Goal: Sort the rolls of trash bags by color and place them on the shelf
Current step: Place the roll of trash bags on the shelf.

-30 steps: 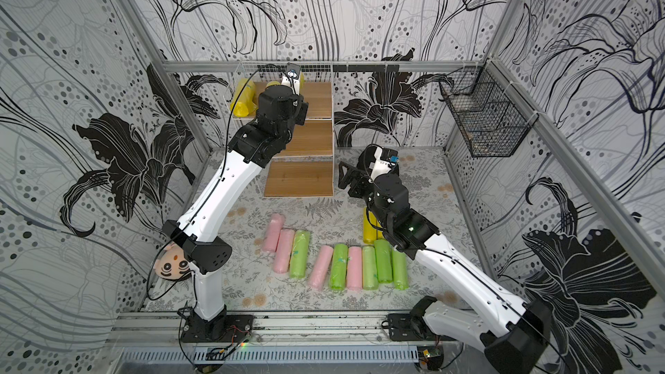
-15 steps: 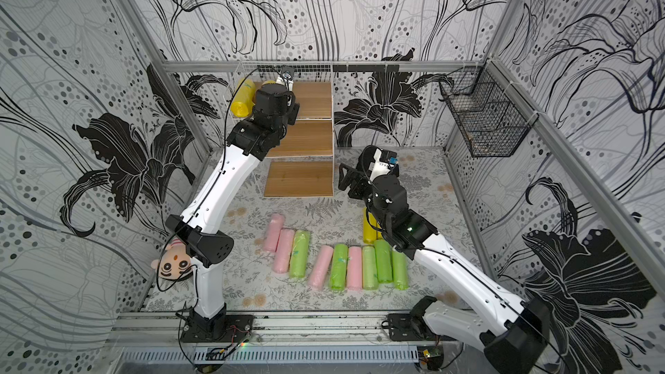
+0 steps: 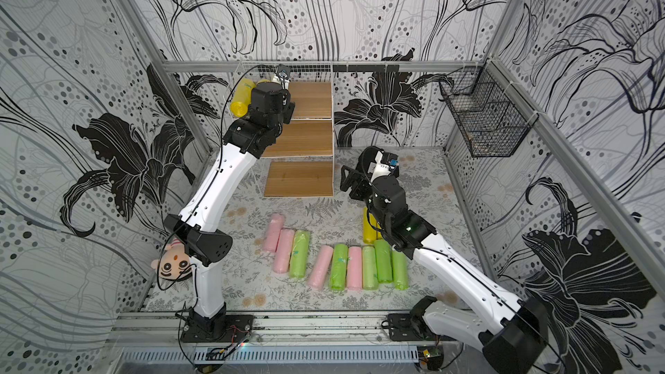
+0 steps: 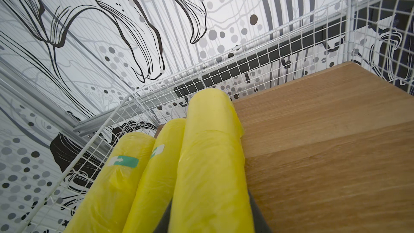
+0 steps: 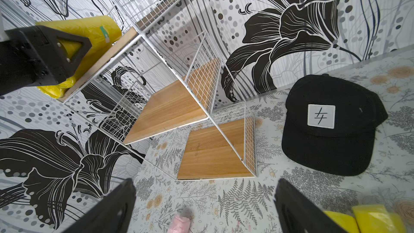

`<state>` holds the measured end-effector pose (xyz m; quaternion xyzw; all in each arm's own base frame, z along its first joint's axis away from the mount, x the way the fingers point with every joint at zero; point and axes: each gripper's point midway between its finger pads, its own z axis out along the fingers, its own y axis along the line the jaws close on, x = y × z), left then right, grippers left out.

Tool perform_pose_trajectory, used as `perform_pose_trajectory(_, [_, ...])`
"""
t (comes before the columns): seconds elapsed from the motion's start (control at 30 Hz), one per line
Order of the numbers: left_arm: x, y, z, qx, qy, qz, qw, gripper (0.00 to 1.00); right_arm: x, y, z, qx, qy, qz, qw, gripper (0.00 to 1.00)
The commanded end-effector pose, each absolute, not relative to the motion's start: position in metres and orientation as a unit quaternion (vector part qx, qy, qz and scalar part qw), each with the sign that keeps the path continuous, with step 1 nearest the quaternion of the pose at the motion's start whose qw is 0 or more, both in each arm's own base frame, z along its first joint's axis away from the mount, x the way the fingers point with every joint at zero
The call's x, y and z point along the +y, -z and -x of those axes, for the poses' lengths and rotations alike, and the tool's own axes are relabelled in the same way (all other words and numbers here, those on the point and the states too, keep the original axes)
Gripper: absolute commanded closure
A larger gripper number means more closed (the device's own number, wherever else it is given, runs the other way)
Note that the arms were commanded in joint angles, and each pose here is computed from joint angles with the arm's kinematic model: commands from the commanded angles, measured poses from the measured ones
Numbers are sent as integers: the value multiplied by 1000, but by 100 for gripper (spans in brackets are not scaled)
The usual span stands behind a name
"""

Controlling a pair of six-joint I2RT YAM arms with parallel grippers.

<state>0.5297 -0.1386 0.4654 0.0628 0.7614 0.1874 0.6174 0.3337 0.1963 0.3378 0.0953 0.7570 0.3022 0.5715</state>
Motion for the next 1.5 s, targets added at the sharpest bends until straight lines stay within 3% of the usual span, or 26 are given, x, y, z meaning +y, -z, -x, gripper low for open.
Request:
perform_pose_trajectory(0.0, [-140, -476, -532, 750, -186, -60, 632, 71, 195, -335, -335, 754, -309, -105, 570, 0])
perform_pose_trajectory(0.33, [-143, -489, -526, 738, -195, -66, 643, 47, 192, -329, -336, 757, -309, -111, 565, 0])
perform_pose_trajectory(0.53, [-148, -497, -521, 731, -196, -69, 651, 38, 194, -330, -337, 757, -314, -112, 562, 0])
perform_pose_trajectory(0.83, [-157, -516, -509, 714, -196, -74, 668, 34, 191, -326, -338, 763, -304, -109, 560, 0])
perform_pose_trajectory(1.17, [-157, -543, -479, 697, -195, -62, 688, 30, 186, -292, -344, 817, -217, -57, 531, 0])
perform_pose_trajectory(1.27, [-154, -539, -465, 710, -169, -57, 681, 30, 191, -281, -345, 830, -202, -31, 518, 0])
perform_pose_trajectory(1.47, [-160, -499, -422, 754, -33, -62, 653, 31, 192, -264, -346, 848, -161, 16, 505, 0])
